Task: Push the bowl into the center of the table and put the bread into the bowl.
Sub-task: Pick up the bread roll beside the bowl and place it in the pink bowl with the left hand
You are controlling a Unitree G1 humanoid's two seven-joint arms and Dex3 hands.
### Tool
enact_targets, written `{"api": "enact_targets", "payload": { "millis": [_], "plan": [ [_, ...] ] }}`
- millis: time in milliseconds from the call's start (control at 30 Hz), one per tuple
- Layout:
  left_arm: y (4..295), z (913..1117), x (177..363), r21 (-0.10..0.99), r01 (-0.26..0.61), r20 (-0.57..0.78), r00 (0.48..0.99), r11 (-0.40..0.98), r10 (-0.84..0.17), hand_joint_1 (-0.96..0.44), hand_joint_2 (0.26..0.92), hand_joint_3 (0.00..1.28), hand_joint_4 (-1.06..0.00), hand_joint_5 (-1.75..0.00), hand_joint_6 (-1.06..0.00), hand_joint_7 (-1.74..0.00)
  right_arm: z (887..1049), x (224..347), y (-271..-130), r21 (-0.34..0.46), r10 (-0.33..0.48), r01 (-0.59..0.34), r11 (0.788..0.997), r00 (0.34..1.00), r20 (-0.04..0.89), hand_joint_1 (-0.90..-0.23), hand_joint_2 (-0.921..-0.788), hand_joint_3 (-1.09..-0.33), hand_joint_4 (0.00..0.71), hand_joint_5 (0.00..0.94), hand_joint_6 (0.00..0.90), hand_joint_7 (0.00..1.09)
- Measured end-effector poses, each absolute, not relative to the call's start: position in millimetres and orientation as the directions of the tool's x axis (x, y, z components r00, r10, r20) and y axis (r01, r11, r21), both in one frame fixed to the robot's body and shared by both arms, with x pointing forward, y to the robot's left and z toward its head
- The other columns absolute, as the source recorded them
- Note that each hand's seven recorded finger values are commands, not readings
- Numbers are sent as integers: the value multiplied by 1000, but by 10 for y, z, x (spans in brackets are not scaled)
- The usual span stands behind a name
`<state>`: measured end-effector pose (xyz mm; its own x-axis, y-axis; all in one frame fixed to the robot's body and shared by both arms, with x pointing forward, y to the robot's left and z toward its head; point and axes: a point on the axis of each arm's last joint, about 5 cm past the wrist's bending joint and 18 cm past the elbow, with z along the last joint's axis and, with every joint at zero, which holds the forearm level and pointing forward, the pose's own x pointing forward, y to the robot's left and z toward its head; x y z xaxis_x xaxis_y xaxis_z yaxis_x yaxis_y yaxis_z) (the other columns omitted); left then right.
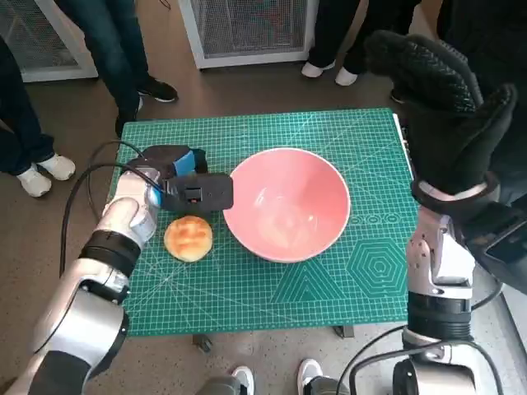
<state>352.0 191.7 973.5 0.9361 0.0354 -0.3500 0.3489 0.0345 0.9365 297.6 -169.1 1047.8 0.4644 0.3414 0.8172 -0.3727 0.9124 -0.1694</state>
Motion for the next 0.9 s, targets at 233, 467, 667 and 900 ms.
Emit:
{"api": "enact_targets", "payload": {
  "millis": [233,467,667,900],
  "plan": [
    [1962,9811,3523,939,340,-342,938,51,50,0,920,62,-704,-1176,-620,-1149,10470,2980,-1693,-170,342,-373,912,466,816,-633,-921,-792,318,0,238,408],
    [2034,10034,3516,958,276,-281,958,84,56,0,920,56,-714,-1173,-629,-1134,10458,2987,-1694,-171,345,-376,911,467,814,-635,-921,-792,318,0,237,411],
    [2035,10309,3453,976,185,-191,981,118,39,1,919,51,-724,-1148,-629,-1147,10457,2989,-1693,-171,347,-379,910,467,813,-636,-921,-791,318,0,236,413],
    [1996,10593,3301,985,66,-67,998,160,0,1,917,44,-733,-1135,-645,-1136,10456,2990,-1690,-172,349,-380,909,466,813,-637,-921,-791,318,1,235,415]
  ]
}}
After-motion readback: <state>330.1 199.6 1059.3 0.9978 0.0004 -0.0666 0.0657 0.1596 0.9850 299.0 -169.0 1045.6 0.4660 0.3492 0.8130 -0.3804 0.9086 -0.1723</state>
